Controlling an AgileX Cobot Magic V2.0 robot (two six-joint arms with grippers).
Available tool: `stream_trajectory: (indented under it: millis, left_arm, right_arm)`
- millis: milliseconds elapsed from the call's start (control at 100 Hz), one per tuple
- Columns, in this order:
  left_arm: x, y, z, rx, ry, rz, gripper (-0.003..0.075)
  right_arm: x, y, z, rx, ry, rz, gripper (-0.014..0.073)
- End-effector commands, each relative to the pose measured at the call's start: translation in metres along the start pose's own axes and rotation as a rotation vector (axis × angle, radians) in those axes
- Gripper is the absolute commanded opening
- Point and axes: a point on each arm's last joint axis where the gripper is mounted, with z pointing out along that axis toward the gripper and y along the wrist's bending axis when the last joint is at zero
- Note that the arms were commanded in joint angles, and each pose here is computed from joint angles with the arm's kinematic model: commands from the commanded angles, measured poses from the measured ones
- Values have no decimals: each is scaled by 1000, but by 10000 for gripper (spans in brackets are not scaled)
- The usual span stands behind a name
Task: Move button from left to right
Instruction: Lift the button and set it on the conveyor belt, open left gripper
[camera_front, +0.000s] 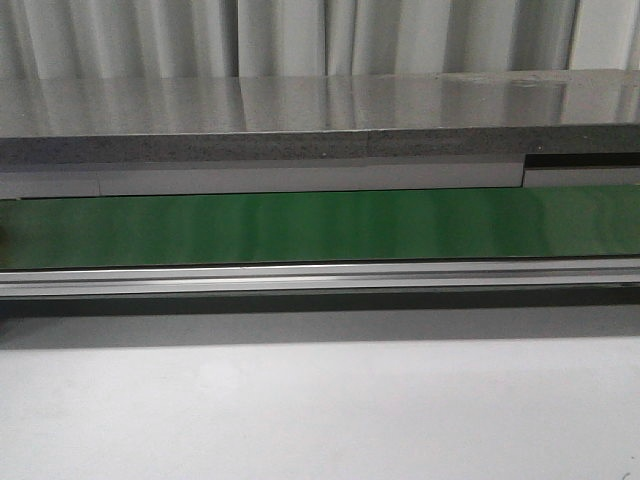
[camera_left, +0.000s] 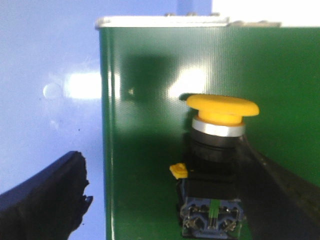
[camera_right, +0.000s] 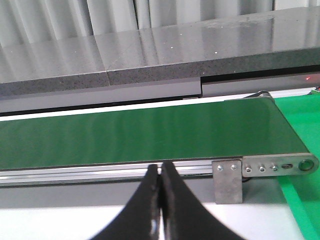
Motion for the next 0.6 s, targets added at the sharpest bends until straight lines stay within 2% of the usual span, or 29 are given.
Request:
stream_trajectory:
  millis: [0, 340, 590]
  left_arm:
    - [-6, -7, -47, 24, -174, 12, 578]
    - [13, -16, -140, 25, -470, 14, 578]
    - [62, -37, -192, 46, -694, 67, 578]
  right_arm:
    - [-14, 2, -3, -14, -118, 2, -57]
    - [-14, 2, -3, -14, -118, 2, -57]
    - [-14, 2, -3, -14, -118, 2, -57]
